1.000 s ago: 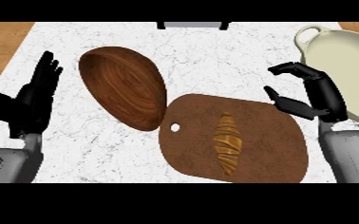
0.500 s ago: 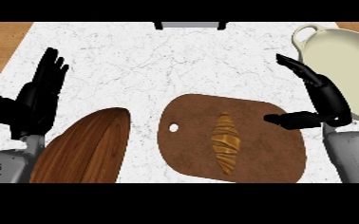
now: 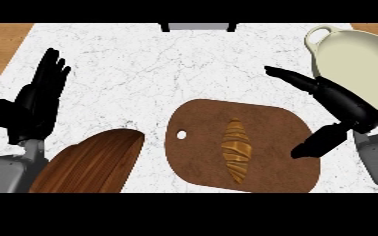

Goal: Pick the croissant from the cutting board and place it in the pot

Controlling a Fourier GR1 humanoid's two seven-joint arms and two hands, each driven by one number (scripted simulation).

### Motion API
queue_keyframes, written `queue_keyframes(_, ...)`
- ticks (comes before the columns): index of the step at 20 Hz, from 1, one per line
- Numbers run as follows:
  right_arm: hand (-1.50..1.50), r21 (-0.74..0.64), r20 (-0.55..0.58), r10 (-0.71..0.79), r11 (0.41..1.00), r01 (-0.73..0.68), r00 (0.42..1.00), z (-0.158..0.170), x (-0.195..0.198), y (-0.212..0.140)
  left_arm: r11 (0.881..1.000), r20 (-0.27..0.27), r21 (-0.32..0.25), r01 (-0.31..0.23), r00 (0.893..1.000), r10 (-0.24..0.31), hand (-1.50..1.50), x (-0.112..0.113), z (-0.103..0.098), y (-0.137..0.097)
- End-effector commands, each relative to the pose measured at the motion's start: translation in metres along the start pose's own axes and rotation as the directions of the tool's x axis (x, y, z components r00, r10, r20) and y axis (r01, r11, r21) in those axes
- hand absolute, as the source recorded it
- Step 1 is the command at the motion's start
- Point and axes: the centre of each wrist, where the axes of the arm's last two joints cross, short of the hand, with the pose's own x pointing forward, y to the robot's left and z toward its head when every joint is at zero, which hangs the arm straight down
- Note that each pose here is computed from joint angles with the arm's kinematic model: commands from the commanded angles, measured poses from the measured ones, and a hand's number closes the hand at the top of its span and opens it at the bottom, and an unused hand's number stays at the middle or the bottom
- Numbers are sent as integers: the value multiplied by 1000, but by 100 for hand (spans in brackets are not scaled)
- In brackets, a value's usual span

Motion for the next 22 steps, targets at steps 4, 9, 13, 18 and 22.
queue_keyframes(4,-150,254,-130,201,953,-163,971,-25,60,32,1000,15,-10,1,1000,-1,0,2,6,-1)
queue_keyframes(9,-150,328,-170,208,934,-144,963,-43,84,72,1000,-4,5,-3,1000,4,0,14,-1,-1)
queue_keyframes(13,-150,332,-196,173,938,-100,965,-39,79,58,1000,1,-9,-5,1000,5,0,-8,8,-5)
queue_keyframes(18,-150,350,-217,202,929,-117,955,-51,83,73,1000,17,-22,0,1000,0,0,-7,-2,2)
queue_keyframes(22,-150,348,-282,268,924,-162,921,-37,76,80,1000,21,-19,-12,1000,13,0,12,1,-15)
